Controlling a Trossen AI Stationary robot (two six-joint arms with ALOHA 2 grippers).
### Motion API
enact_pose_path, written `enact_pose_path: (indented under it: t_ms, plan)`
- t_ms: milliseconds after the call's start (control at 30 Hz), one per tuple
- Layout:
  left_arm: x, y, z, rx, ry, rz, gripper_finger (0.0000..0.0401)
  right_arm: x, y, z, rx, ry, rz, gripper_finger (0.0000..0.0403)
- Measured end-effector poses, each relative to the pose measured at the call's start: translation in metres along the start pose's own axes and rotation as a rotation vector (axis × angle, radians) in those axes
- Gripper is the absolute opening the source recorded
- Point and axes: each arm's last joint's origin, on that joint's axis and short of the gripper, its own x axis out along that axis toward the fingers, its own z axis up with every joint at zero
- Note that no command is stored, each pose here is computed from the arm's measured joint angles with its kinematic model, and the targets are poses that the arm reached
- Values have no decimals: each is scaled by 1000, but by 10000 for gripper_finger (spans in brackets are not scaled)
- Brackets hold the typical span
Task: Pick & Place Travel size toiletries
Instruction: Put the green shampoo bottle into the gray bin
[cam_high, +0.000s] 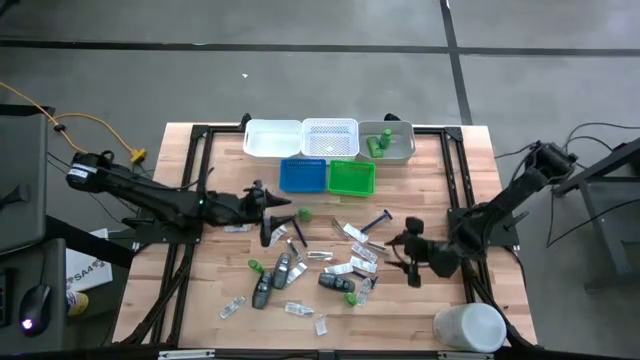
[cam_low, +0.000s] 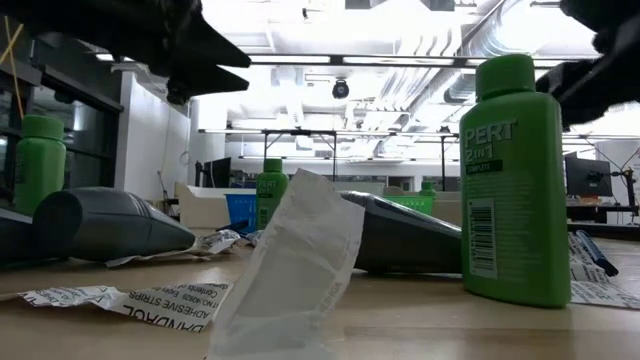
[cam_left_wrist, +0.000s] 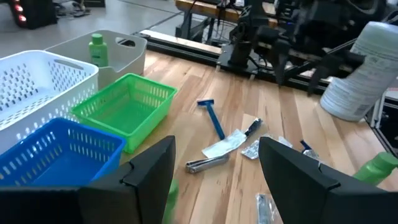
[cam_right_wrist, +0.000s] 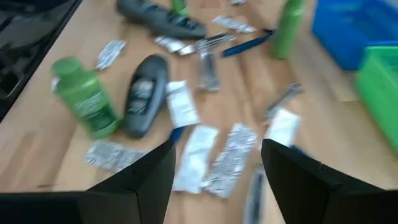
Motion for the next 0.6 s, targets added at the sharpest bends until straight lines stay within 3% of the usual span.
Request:
enact_pose_path:
  t_ms: [233,400,600]
  plan:
    - [-10,-16,-9,-18,21,20,230,27,27,-10,-42,-78,95,231]
    - [-16,-26,-12,-26,26,-14,230,36,37,-6,64,-181,128,231]
    - [-24,-37,-16,-11,19,-13,230,45,55,12,7,-179,139,231]
